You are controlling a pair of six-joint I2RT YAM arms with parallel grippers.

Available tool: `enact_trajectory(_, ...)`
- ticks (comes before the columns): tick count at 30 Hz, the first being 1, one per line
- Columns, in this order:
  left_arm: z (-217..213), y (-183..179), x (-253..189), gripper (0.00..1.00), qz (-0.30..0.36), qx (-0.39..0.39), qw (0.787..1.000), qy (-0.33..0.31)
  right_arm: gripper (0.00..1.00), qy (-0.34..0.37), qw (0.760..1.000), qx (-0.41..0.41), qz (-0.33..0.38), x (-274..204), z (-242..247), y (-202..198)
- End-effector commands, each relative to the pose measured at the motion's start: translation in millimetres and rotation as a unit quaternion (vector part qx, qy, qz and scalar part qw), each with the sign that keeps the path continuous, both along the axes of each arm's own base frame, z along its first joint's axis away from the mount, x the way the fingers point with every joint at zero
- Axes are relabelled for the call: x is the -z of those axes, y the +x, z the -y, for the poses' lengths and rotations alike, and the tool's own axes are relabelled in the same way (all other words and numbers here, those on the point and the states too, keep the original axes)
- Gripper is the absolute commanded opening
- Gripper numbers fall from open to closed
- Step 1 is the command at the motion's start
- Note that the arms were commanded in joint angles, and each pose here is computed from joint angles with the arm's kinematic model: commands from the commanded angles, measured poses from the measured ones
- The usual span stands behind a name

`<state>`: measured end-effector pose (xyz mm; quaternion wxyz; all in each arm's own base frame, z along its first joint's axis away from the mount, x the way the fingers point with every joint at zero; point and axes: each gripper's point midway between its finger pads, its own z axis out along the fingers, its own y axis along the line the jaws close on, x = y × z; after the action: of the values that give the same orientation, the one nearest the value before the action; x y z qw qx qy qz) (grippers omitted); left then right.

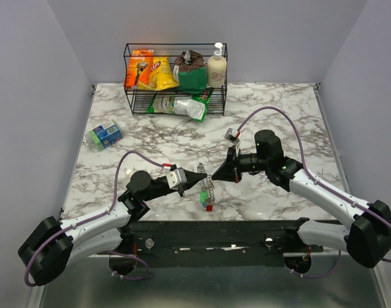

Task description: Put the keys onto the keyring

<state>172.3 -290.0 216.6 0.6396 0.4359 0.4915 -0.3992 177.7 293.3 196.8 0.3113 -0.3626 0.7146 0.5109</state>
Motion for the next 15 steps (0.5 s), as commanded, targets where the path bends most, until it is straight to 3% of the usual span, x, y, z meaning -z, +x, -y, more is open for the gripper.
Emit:
enact_trajectory(1, 0.9, -1.9, -30.2, 0.00, 0.034, 0.004, 0.999, -0.034, 0.01, -0.004, 1.000, -0.008, -0.001, 6.2, -0.5, -3.0)
enact_trajectory(8, 0.7, -3.6, -31.8, 0.00, 0.035, 0.008, 0.999, -0.039, 0.04, 0.000, 1.000, -0.019, -0.001, 6.5, 0.1, -7.9)
enact_trajectory(15, 1.7, -4.4, -28.9, 0.00, 0.031, 0.011, 0.999, -0.040, 0.36, 0.014, 0.999, -0.032, 0.010, 7.4, -0.9, -11.7)
